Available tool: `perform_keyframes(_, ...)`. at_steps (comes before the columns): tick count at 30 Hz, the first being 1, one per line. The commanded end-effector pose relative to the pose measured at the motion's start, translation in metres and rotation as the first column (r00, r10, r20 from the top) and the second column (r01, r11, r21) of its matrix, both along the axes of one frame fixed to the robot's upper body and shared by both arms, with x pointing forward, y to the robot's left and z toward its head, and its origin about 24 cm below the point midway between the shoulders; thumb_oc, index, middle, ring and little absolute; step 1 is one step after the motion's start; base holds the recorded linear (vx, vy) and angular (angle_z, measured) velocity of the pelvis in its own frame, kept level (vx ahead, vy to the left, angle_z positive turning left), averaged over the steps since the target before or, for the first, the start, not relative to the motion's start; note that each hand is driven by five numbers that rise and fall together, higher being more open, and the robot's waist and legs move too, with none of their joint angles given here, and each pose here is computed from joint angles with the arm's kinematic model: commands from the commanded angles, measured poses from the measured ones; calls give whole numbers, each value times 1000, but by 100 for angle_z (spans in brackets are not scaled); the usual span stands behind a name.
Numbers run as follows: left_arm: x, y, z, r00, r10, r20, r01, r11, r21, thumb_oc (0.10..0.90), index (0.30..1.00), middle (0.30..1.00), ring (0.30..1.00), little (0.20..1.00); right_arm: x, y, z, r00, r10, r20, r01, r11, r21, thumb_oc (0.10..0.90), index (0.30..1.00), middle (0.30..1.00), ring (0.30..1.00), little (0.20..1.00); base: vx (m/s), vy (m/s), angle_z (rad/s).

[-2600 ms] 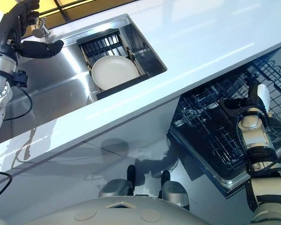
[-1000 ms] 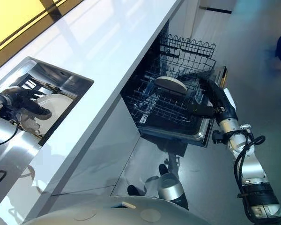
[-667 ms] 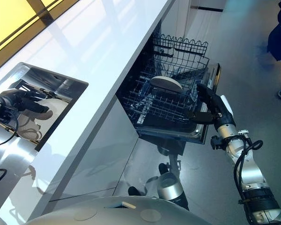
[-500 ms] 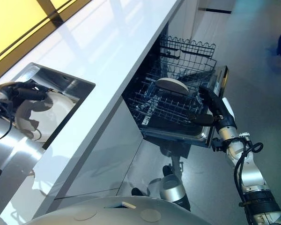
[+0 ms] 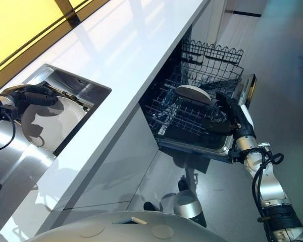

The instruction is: Pick up plates and place into dishwasher.

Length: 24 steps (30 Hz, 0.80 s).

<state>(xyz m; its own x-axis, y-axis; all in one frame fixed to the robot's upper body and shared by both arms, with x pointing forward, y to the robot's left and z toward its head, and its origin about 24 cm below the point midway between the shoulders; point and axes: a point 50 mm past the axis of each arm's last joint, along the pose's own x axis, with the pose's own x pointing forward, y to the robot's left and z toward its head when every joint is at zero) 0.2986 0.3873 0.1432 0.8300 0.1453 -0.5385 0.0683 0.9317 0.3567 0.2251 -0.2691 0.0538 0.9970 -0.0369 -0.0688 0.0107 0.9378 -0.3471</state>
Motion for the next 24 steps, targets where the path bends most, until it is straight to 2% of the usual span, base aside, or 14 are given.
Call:
perform_keyframes(1,10,-47,-4,945,-326,17,320,915,-247,100,300,300,300,200,26,16,70,940,93,328,-92,996,-18,800,900,900,900,900,-32,-33,2)
perform_keyframes(7,6,-48,-6,933,-357,-34,346,921,-178,100,300,300,300,200,30,16,81,927,102,361,-98,995,-29,800,900,900,900,900,-29,-27,0)
perform_keyframes(10,6,-47,-6,946,-323,-3,317,932,-173,100,300,300,300,200,31,17,84,923,108,370,-103,994,-31,800,900,900,900,900,-16,-18,3)
perform_keyframes(12,8,-43,-1,962,-268,60,274,949,-157,100,300,300,300,200,33,19,87,918,115,379,-112,993,-31,800,900,900,900,900,-13,-16,-1)
perform_keyframes(15,16,-33,20,958,-93,272,142,975,-169,100,300,300,300,200,37,22,95,904,128,408,-124,992,-35,800,900,900,900,900,-6,-10,-1)
perform_keyframes(19,22,-25,57,854,74,516,62,968,-243,100,300,300,300,200,44,26,108,873,140,467,-140,990,-35,800,900,900,900,900,-6,-15,-2)
perform_keyframes(24,19,-18,92,687,130,715,-94,992,-89,100,300,300,300,200,50,32,144,791,159,591,-160,986,-52,800,900,900,900,900,0,0,0)
